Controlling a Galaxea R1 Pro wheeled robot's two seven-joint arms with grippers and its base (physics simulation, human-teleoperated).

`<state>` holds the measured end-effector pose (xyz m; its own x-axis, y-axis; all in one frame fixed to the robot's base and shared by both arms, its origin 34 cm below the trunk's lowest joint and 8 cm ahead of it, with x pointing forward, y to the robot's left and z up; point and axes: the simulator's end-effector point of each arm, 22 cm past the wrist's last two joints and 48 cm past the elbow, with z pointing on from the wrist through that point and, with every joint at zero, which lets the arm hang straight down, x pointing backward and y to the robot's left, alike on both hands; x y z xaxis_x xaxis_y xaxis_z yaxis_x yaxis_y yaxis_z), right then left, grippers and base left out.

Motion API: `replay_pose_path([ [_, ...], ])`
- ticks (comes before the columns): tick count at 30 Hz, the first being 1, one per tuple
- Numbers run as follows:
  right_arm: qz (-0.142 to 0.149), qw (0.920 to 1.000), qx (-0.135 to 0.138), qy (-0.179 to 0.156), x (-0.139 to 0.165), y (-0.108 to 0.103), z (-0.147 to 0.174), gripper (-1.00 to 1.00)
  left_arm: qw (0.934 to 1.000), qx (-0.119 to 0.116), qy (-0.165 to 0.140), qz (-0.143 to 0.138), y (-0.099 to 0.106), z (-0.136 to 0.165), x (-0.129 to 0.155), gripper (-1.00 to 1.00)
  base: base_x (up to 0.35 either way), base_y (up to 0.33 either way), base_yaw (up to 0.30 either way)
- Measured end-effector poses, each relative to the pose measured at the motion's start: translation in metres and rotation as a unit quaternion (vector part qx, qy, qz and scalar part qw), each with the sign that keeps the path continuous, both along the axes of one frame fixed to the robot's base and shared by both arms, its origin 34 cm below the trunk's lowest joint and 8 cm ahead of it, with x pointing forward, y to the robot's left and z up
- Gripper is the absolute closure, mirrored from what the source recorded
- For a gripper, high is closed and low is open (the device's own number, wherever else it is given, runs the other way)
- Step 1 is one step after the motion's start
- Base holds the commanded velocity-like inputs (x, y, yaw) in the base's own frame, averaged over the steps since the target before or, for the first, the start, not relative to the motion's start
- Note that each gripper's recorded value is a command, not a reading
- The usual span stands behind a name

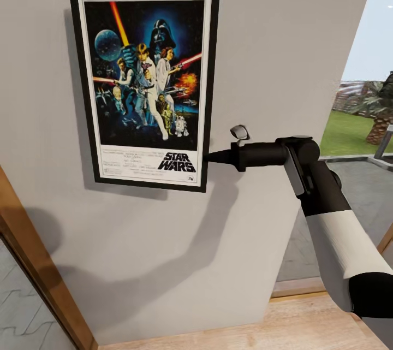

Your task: Pick up the poster from the kitchen countertop and hang it on one of the wall nails in the kitchen.

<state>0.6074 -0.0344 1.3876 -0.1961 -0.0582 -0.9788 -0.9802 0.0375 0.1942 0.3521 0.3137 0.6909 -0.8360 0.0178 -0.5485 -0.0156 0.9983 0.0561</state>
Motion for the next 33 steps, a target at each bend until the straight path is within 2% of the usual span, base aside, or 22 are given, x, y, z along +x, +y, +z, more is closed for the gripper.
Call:
replay_pose_path([
  [33, 0.001, 1.0000, 0.000, 0.000, -0.0012, 0.0001, -0.0026, 1.00, 1.0000, 0.000, 0.000, 0.004, 0.0024, 0.0000, -0.0003, -1.00, 0.016, 0.000, 0.000],
])
